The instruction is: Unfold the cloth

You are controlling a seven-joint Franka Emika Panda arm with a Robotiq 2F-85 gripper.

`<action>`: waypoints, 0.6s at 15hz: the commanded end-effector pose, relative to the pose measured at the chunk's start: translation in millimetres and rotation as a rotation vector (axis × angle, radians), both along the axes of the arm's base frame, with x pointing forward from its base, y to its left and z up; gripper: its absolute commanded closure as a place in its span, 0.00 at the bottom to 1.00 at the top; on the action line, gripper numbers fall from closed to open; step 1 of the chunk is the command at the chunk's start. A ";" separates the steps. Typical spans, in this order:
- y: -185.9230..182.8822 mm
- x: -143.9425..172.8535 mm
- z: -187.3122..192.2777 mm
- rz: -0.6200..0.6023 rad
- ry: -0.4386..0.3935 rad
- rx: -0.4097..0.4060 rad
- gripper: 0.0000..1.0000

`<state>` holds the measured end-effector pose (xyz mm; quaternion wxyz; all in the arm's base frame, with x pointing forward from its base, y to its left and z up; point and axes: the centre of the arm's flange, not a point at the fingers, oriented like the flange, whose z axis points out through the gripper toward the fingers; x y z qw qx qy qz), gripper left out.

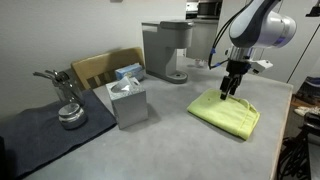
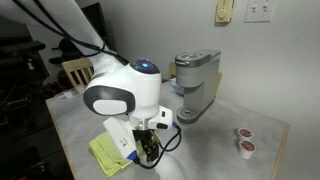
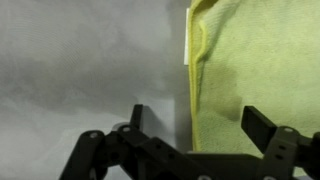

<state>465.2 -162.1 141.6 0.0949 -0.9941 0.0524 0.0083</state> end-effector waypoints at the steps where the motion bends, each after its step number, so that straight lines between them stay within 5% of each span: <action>1: -0.2 -1.5 3.1 0.012 -0.001 0.004 0.17; 9: 0.3 0.4 4.8 0.016 -0.003 0.001 0.72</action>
